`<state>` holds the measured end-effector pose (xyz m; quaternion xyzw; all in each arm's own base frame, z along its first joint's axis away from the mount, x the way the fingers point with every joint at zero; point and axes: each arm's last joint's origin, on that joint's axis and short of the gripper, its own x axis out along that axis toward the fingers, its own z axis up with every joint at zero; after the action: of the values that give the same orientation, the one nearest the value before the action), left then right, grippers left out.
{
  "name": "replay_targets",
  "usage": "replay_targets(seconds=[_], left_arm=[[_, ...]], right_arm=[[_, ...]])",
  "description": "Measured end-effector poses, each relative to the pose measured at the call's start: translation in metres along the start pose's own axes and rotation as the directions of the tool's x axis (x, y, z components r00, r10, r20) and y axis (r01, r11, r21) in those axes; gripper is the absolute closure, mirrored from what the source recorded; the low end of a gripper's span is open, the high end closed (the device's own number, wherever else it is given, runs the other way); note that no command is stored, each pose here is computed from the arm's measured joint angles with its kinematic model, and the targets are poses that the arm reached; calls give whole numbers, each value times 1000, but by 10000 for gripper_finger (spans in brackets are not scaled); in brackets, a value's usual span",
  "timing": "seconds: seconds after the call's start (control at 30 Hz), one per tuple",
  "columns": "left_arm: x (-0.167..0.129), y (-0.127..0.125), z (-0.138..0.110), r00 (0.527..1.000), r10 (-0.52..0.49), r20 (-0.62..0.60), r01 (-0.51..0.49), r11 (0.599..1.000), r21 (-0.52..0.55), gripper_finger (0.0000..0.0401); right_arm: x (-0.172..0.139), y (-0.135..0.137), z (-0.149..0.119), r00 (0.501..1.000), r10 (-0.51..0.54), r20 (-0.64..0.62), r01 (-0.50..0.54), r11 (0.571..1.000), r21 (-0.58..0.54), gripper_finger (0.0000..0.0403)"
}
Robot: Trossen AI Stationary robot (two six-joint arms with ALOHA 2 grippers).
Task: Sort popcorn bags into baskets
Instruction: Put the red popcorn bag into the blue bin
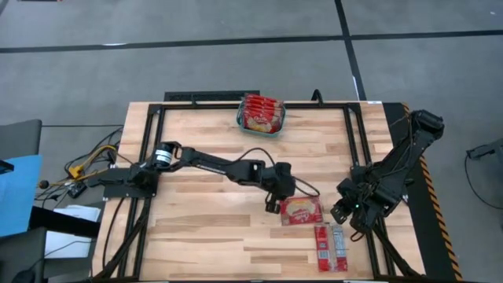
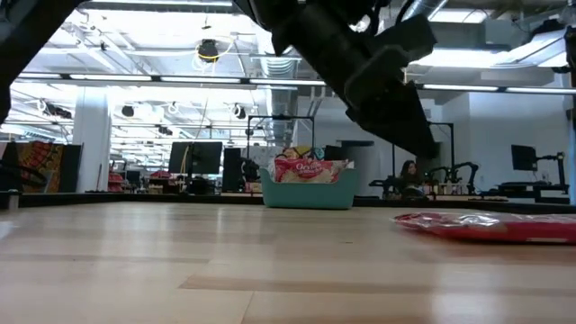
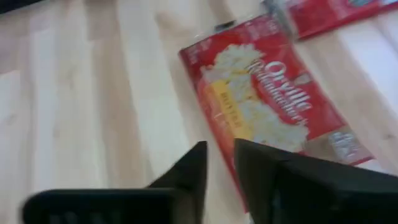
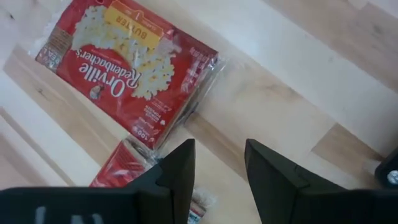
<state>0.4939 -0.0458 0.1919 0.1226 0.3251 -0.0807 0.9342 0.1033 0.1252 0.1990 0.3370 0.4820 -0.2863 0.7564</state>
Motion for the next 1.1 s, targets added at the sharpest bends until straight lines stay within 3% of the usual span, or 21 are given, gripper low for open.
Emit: replay_targets(seconds=[0.1,0.2,0.27,0.37,0.57,0.73,0.97,1.1], left_arm=[[2,7,4,994,-66,88,62,997,45,280],[5,9,3,983,-138,125,109,971,212,235],[10,8,-1,971,-199,129,150,936,318,219],[15,5,-7,966,-239,104,187,915,359,213],[27,1,-23,966,-257,20,241,928,284,240],[31,3,-30,976,-217,-31,218,946,241,266],[30,6,-39,967,-234,-100,247,956,156,282],[31,-4,-39,937,-338,-90,347,931,109,289]], right_arm=[[-1,-1,-2,1000,1,-2,-1,1000,5,236],[-1,-1,-3,1000,0,-3,0,1000,7,234],[-2,-1,-4,1000,8,-6,-8,1000,3,234],[-1,5,-5,998,68,15,-68,998,-15,240],[13,27,-5,988,147,34,-148,989,4,263],[30,44,-10,987,157,-38,-157,988,-1,285],[54,46,-11,994,29,-104,-31,999,-20,295],[62,43,-2,995,-49,-93,44,998,-52,295]])
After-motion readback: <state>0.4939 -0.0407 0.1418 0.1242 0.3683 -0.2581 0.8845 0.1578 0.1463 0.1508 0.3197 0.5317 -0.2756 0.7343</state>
